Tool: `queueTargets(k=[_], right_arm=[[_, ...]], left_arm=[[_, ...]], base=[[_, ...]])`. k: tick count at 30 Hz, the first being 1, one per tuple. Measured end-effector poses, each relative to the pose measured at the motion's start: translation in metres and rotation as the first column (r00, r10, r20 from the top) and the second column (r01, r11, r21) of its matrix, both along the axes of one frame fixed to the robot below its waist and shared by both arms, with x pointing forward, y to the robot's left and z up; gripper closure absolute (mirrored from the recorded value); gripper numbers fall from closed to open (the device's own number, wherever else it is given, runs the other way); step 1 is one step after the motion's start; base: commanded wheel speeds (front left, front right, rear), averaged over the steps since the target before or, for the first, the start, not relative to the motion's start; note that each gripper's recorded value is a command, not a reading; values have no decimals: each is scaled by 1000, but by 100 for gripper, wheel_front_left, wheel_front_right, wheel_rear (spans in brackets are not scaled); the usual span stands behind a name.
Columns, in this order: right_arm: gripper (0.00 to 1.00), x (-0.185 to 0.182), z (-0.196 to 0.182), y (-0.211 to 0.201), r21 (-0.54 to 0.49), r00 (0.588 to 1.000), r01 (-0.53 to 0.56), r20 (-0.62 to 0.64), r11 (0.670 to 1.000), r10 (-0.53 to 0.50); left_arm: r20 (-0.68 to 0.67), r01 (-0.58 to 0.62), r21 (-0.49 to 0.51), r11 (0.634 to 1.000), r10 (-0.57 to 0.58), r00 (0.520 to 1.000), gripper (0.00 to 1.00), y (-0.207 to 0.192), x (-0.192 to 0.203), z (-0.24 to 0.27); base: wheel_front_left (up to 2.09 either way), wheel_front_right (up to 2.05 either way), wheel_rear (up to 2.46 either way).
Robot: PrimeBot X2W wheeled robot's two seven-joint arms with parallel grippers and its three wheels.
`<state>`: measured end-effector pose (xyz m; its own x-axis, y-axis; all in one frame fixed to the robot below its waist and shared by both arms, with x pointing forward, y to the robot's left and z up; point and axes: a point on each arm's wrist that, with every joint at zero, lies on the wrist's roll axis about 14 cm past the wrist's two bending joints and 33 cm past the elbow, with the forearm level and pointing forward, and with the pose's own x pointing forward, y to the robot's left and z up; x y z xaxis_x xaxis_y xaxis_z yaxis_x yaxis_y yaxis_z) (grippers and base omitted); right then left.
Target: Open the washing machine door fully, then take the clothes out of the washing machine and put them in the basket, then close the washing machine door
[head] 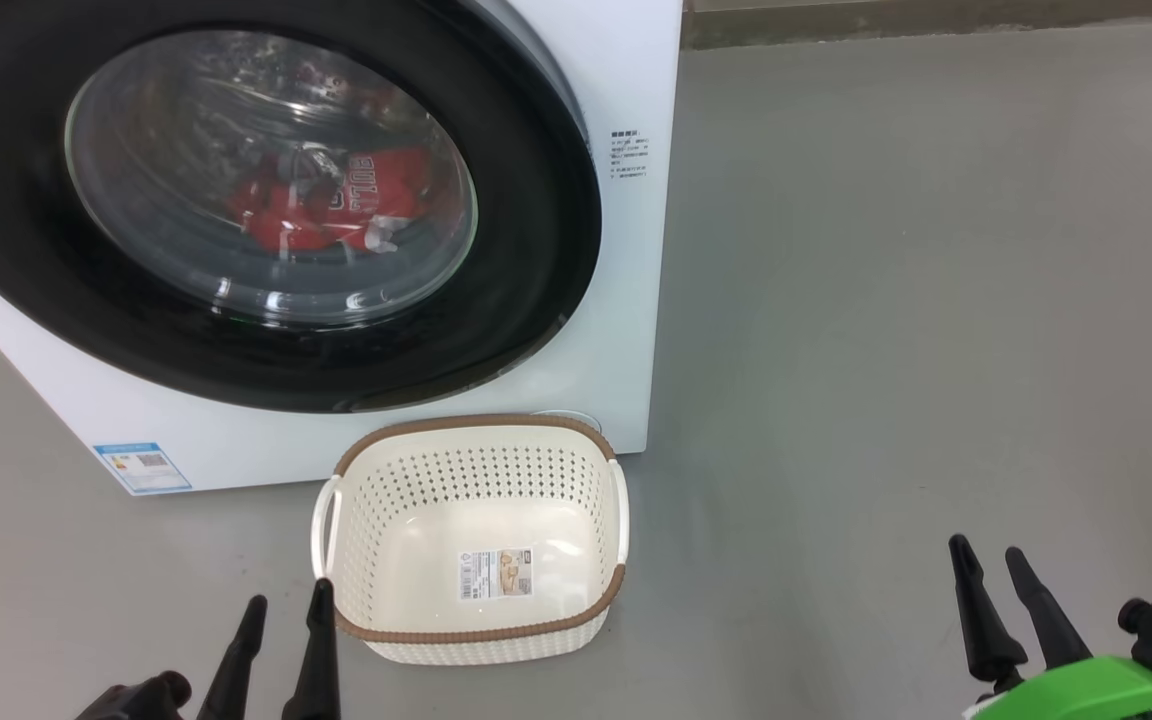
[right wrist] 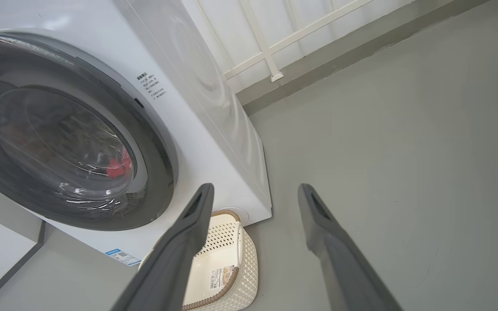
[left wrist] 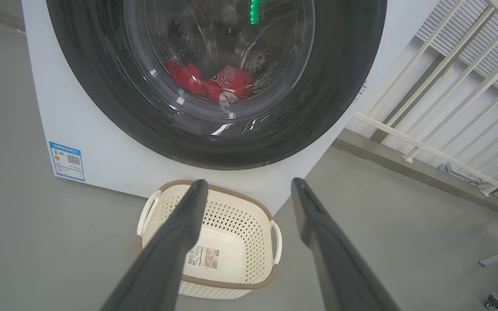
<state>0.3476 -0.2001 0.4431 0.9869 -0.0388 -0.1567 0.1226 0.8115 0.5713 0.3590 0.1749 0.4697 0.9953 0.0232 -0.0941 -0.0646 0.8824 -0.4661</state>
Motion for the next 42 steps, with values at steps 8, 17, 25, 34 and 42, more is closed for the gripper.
queueTargets(k=[8, 17, 25, 34, 42], right_arm=[[0, -5, -2, 2, -81, 1000, -28, -4, 996, 28], [0, -9, -5, 2, -164, 999, -47, -6, 985, 47], [0, -9, -2, 1, -234, 998, -56, 10, 971, 60], [0, -13, -4, 0, -305, 997, -73, 3, 950, 78], [0, -14, -1, -7, -332, 998, -53, 14, 942, 61]], left_arm=[[21, 7, 67, 998, -8, 1000, 0, -1, 0, 3], [34, 19, 159, 987, -25, 999, 0, -1, -2, 4], [50, 24, 210, 977, -35, 998, 0, -1, -2, 5], [50, 48, 281, 958, -65, 997, 0, -4, -2, 2], [32, 38, 259, 965, -48, 998, 0, 2, -4, -5]], base=[[0, 0, 0], [0, 0, 0], [0, 0, 0], [0, 0, 0], [0, 0, 0]])
